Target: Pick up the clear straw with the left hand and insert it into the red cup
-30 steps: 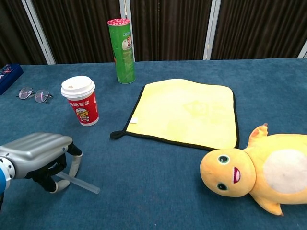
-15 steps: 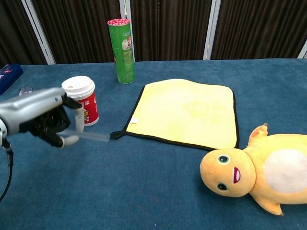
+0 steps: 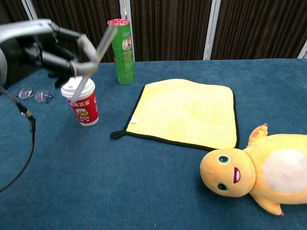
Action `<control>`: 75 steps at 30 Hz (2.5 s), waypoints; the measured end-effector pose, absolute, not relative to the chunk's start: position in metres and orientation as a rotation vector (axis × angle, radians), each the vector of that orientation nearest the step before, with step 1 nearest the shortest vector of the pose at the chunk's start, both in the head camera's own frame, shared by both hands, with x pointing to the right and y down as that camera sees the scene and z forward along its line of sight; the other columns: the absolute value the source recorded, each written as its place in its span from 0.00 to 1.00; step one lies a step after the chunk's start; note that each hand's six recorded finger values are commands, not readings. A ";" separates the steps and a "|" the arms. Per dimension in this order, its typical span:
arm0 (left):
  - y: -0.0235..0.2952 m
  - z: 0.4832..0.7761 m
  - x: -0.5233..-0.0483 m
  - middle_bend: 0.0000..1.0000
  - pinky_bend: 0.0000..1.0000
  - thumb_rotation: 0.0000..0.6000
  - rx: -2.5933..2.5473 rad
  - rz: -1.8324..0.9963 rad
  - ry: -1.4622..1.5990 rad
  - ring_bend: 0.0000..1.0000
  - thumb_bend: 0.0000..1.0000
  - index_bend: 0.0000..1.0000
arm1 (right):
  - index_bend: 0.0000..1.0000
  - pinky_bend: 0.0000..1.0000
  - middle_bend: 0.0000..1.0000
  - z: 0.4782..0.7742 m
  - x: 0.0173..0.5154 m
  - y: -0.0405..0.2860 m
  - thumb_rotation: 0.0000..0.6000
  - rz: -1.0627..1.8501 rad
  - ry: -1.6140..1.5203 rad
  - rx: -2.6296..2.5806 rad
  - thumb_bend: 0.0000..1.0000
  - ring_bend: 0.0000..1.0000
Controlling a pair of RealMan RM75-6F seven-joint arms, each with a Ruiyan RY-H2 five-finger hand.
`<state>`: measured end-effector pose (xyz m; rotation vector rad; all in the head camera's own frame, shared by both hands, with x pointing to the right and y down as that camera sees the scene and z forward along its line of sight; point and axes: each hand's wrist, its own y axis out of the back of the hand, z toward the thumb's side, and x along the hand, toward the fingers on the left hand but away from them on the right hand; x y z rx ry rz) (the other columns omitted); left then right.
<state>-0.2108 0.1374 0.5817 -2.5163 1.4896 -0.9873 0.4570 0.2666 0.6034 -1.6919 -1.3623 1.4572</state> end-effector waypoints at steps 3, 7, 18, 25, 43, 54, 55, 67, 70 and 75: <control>0.121 0.571 -0.215 0.91 0.74 1.00 -2.538 -0.872 1.619 0.86 0.41 0.59 | 0.00 0.00 0.00 0.604 0.458 0.266 1.00 1.463 -1.373 -1.698 0.07 0.00; 0.100 0.565 -0.227 0.91 0.74 1.00 -2.500 -0.773 1.737 0.86 0.41 0.59 | 0.00 0.00 0.00 0.605 0.459 0.266 1.00 1.468 -1.383 -1.705 0.07 0.00; 0.077 0.584 -0.260 0.91 0.74 1.00 -2.498 -0.737 1.924 0.86 0.41 0.59 | 0.00 0.00 0.00 0.606 0.458 0.266 1.00 1.469 -1.387 -1.716 0.07 0.00; 0.070 0.604 -0.279 0.91 0.74 1.00 -2.489 -0.745 1.993 0.86 0.41 0.59 | 0.00 0.00 0.00 0.606 0.458 0.266 1.00 1.471 -1.390 -1.719 0.07 0.00; 0.075 0.633 -0.267 0.91 0.74 1.00 -2.554 -0.791 2.004 0.87 0.41 0.59 | 0.00 0.00 0.00 0.607 0.460 0.266 1.00 1.478 -1.402 -1.723 0.07 0.00; 0.079 0.641 -0.271 0.91 0.74 1.00 -2.554 -0.812 2.024 0.87 0.41 0.59 | 0.00 0.00 0.00 0.607 0.459 0.266 1.00 1.474 -1.398 -1.721 0.07 0.00; 0.079 0.641 -0.270 0.91 0.74 1.00 -2.559 -0.808 2.024 0.87 0.41 0.59 | 0.00 0.00 0.00 0.607 0.459 0.266 1.00 1.474 -1.398 -1.720 0.07 0.00; 0.081 0.641 -0.269 0.91 0.74 1.00 -2.579 -0.792 2.023 0.87 0.41 0.59 | 0.00 0.00 0.00 0.607 0.460 0.266 1.00 1.471 -1.397 -1.722 0.07 0.00; 0.081 0.642 -0.270 0.91 0.74 1.00 -2.579 -0.796 2.023 0.87 0.41 0.59 | 0.00 0.00 0.00 0.607 0.459 0.266 1.00 1.467 -1.397 -1.722 0.07 0.00; 0.083 0.645 -0.270 0.91 0.74 1.00 -2.591 -0.806 2.016 0.87 0.41 0.59 | 0.00 0.00 0.00 0.606 0.458 0.266 1.00 1.462 -1.395 -1.723 0.07 0.00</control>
